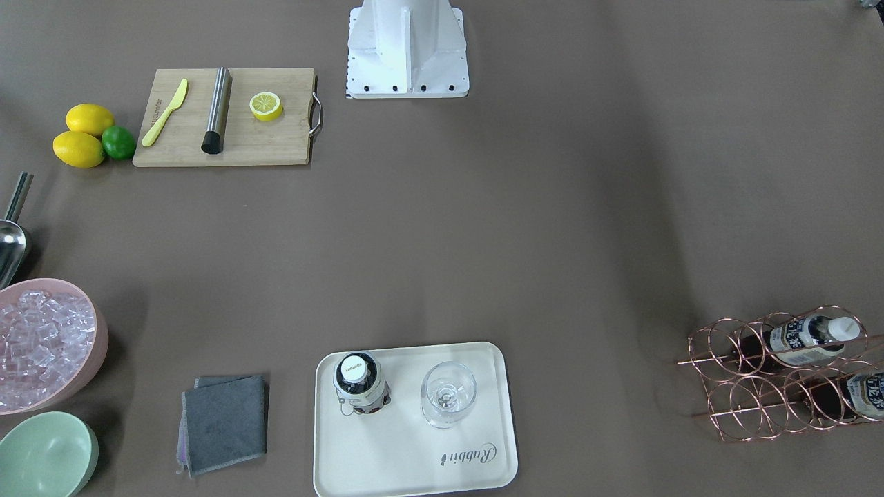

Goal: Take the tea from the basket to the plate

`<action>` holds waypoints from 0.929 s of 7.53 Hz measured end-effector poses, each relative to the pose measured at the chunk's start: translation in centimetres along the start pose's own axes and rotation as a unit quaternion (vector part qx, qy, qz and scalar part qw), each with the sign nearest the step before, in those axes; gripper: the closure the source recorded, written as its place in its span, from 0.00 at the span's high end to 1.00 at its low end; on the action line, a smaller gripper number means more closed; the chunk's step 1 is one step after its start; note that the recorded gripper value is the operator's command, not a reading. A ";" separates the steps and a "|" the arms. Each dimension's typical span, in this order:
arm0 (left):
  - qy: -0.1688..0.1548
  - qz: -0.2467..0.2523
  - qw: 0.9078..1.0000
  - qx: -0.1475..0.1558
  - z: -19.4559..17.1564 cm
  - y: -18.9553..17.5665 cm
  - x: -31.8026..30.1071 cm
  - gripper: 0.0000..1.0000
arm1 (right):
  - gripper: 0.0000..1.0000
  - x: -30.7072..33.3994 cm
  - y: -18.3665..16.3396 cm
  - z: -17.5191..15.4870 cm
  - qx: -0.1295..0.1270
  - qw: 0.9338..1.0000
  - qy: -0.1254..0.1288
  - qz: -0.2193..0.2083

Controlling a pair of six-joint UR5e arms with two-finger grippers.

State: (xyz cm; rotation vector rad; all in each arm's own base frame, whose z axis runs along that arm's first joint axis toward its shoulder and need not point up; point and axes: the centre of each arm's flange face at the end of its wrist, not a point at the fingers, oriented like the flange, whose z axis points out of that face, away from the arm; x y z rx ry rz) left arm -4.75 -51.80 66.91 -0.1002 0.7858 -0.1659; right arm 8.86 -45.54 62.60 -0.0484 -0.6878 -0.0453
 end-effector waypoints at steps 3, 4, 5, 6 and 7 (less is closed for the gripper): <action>-0.001 0.001 1.000 0.000 0.0 -0.1 0.0 0.98 | 1.00 0.0 0.0 0.0 0.000 1.000 -0.001 0.000; 0.000 0.001 1.000 0.000 0.0 -0.1 0.1 0.98 | 1.00 0.0 0.0 0.0 0.000 1.000 -0.001 0.000; 0.000 0.001 1.000 0.001 -0.1 -0.1 0.1 0.98 | 1.00 0.0 0.0 0.0 0.001 1.000 -0.001 0.000; 0.000 0.001 1.000 0.001 -0.1 -0.1 0.1 0.98 | 1.00 0.0 0.0 0.0 0.001 1.000 -0.001 0.000; 0.000 0.002 1.000 0.001 -0.1 -0.2 0.2 0.98 | 1.00 0.0 0.0 -0.1 0.001 1.000 -0.001 0.000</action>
